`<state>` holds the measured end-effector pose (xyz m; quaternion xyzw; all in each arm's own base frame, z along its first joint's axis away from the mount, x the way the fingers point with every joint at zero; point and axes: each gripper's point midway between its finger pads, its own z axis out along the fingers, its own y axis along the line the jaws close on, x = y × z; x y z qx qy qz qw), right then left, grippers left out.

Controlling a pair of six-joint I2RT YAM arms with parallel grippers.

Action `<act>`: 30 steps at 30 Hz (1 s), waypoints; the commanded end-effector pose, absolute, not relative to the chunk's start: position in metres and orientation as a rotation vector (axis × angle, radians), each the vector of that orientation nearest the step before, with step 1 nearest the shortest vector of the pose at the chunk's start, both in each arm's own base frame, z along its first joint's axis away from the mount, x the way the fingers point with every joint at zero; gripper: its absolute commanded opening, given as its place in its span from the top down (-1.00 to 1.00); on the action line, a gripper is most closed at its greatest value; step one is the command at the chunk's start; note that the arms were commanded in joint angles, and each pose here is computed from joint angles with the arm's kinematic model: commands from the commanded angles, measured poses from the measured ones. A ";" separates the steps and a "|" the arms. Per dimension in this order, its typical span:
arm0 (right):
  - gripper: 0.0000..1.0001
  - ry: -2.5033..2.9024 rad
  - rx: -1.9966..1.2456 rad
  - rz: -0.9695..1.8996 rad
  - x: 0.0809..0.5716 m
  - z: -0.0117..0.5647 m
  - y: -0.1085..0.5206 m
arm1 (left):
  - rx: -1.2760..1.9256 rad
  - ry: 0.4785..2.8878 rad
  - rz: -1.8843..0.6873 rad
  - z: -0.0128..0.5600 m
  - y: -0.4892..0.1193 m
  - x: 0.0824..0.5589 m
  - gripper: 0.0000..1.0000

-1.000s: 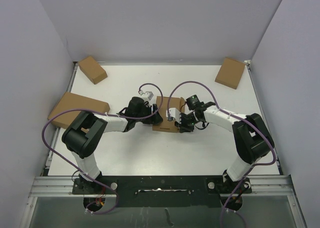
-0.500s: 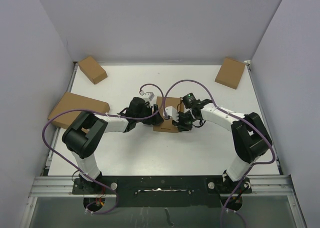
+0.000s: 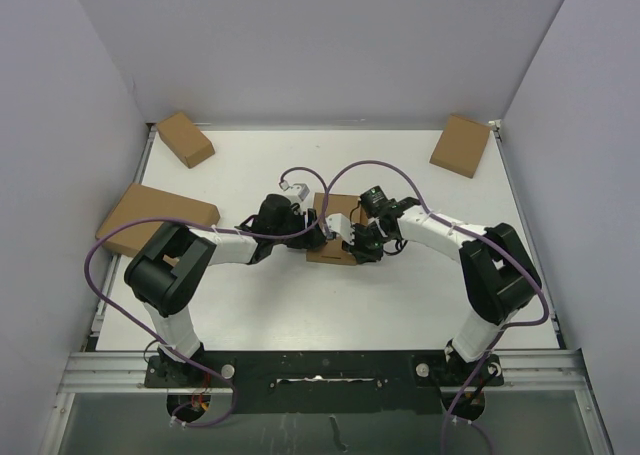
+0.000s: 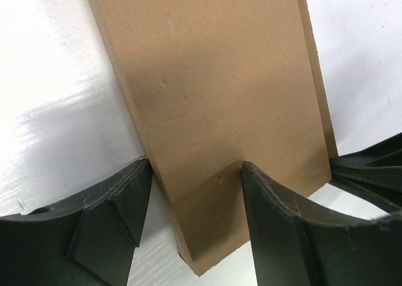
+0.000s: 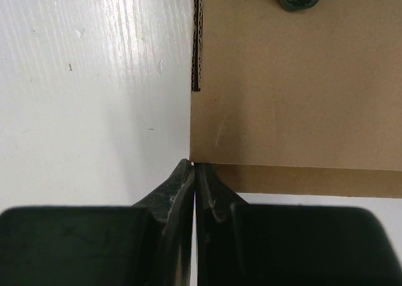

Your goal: Fold the paper box

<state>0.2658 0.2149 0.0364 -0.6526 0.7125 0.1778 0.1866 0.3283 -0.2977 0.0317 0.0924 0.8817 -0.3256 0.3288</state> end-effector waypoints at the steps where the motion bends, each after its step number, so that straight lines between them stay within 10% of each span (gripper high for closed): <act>1: 0.93 1.853 -1.815 0.515 0.285 0.063 0.240 | 0.336 2.313 -0.925 0.041 -0.314 0.309 -0.12; 20: 0.58 1.749 -1.783 0.597 0.279 0.103 0.209 | 0.303 2.325 -0.921 0.040 -0.301 0.317 -0.13; 30: 0.64 2.100 -1.269 0.818 0.317 0.094 0.166 | 0.304 2.325 -0.923 0.041 -0.302 0.318 -0.13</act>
